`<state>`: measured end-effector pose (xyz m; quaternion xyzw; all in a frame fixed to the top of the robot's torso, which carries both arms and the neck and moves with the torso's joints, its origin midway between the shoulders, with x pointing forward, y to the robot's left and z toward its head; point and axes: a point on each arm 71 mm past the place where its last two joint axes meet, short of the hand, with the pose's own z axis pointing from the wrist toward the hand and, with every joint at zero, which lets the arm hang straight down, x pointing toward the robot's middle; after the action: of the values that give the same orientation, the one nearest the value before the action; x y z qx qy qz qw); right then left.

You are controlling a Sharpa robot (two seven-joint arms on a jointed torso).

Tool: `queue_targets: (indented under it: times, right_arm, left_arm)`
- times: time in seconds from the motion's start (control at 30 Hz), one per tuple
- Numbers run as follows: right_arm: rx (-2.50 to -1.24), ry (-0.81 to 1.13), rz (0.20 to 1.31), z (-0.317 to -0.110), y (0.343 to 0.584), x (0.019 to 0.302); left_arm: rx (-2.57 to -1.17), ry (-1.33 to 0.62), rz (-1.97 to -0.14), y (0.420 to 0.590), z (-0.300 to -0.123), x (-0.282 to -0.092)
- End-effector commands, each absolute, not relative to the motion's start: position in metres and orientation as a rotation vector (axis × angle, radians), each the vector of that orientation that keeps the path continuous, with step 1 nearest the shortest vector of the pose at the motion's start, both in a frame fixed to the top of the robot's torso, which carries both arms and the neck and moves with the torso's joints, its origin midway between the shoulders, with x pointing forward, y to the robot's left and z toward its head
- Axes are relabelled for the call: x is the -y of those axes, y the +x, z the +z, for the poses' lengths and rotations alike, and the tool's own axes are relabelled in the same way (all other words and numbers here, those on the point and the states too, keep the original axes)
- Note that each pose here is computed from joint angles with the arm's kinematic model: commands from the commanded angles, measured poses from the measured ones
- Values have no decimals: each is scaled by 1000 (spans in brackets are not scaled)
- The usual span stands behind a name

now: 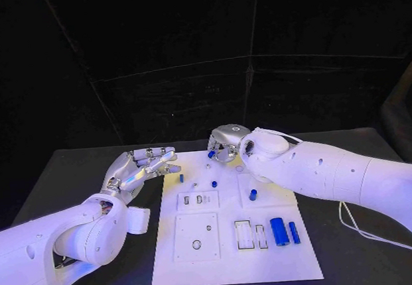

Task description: Assemble the parts on the task board

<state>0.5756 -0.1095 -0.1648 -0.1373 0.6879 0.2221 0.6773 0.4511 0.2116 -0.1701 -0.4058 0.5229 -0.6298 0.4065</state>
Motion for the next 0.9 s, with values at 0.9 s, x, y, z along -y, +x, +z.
queue_targets:
  times: [0.9]
  right_arm:
    - [-1590,-16,534,-142,554,215]
  left_arm:
    - [-1325,-1017,-1593,453,-169,-216]
